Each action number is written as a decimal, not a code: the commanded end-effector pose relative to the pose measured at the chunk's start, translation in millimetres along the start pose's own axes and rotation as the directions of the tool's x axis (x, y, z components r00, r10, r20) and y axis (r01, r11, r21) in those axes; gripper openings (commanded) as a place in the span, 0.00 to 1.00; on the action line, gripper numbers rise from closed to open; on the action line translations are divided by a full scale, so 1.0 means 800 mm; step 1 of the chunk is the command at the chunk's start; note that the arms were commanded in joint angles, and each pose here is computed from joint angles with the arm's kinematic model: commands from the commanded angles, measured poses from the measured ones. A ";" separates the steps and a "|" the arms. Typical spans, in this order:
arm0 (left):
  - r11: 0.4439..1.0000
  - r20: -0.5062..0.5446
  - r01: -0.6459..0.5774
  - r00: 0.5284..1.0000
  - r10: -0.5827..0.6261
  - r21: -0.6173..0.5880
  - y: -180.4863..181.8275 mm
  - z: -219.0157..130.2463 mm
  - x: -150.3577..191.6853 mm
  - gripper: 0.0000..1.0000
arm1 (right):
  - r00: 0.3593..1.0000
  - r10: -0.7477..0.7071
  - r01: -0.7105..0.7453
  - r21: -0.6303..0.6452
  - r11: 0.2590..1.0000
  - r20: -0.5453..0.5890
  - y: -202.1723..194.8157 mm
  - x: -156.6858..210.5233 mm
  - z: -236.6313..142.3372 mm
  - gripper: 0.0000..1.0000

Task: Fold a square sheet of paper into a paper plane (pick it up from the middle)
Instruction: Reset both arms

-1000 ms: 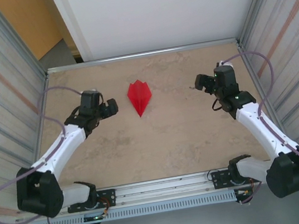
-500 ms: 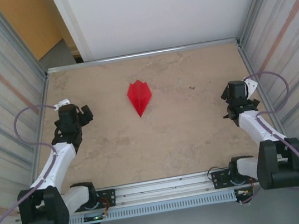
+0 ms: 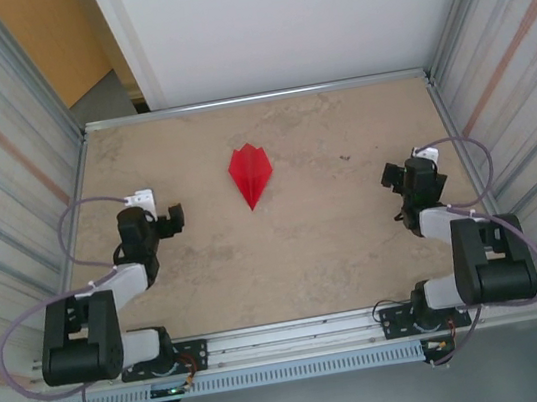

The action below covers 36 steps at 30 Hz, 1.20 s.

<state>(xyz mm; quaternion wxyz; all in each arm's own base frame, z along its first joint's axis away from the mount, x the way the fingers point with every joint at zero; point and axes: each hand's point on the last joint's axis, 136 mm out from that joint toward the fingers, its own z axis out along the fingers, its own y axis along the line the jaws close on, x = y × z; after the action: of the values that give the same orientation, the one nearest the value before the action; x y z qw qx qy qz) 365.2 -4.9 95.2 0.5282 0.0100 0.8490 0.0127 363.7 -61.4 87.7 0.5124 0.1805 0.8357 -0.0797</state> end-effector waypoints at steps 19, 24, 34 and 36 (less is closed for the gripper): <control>0.998 0.069 -0.051 0.996 0.048 0.037 -0.008 0.036 -0.013 0.99 | 0.994 -0.079 0.091 -0.171 0.981 0.077 0.046 -0.001 0.020 0.99; 0.998 0.065 -0.051 0.997 0.049 0.038 -0.008 0.036 -0.012 0.99 | 0.994 -0.079 0.092 -0.173 0.981 0.079 0.048 -0.001 0.020 0.99; 0.995 0.052 -0.067 0.997 0.063 0.076 -0.016 0.040 -0.011 0.99 | 0.994 -0.081 0.093 -0.171 0.981 0.075 0.047 0.000 0.020 0.99; 0.995 0.056 -0.070 0.996 0.065 0.078 -0.017 0.039 -0.012 0.99 | 0.994 -0.081 0.093 -0.171 0.981 0.076 0.047 0.000 0.020 0.99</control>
<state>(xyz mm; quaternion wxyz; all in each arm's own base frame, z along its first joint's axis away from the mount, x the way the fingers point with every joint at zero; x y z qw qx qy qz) 392.3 -14.5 84.2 0.5442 0.0443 0.8378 -0.0038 385.3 -34.0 73.5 0.5361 0.1099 0.8364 -0.0324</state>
